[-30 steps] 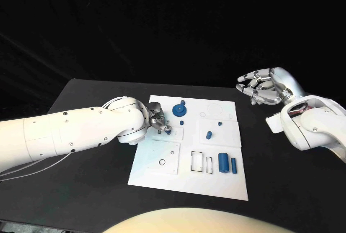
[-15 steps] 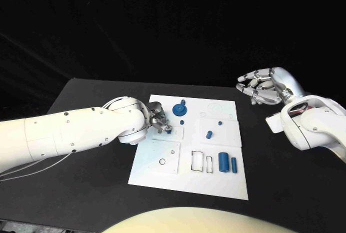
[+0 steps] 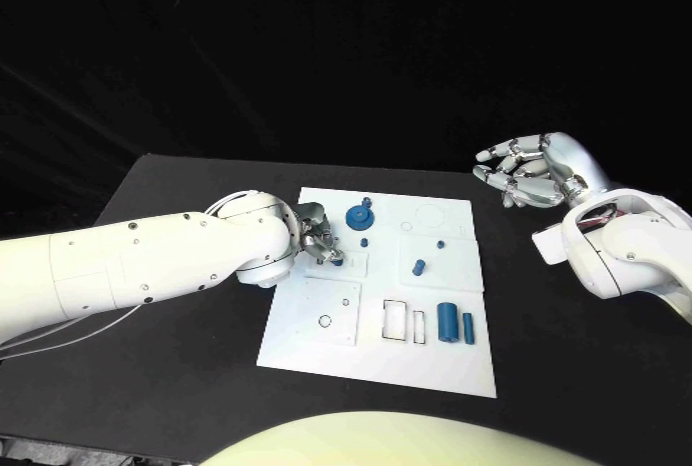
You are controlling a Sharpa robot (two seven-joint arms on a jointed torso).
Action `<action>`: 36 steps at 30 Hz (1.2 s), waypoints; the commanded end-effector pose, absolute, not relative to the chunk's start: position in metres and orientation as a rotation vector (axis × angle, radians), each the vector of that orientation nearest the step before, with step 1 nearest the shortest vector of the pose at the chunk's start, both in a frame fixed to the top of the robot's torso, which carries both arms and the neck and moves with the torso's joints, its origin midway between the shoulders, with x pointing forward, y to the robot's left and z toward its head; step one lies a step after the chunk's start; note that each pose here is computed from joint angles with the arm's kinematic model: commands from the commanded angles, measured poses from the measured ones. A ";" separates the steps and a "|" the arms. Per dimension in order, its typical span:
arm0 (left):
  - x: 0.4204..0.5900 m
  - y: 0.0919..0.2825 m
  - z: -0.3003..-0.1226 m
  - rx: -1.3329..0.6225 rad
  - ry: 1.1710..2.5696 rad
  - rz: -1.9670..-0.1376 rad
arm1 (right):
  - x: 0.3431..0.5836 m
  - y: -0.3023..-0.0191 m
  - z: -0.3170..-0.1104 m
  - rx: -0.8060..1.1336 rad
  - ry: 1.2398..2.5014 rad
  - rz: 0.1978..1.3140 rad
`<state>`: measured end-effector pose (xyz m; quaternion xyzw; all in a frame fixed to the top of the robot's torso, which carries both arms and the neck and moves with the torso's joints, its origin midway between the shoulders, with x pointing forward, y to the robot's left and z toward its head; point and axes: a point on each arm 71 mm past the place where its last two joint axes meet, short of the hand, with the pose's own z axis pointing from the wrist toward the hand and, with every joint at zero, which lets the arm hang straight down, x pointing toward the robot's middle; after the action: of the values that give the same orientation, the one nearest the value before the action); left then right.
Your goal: Assemble the parts on the task board
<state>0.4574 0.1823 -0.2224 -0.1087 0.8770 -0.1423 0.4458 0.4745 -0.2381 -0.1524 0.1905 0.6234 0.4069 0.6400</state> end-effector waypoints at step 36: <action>0.459 0.173 -0.230 -0.199 2.290 -0.313 | 0.474 -0.237 -0.153 0.423 1.421 0.940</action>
<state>0.4646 0.1769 -0.2225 -0.0935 0.8898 -0.1273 0.4282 0.4743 -0.2377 -0.1531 0.1907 0.6234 0.4079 0.6392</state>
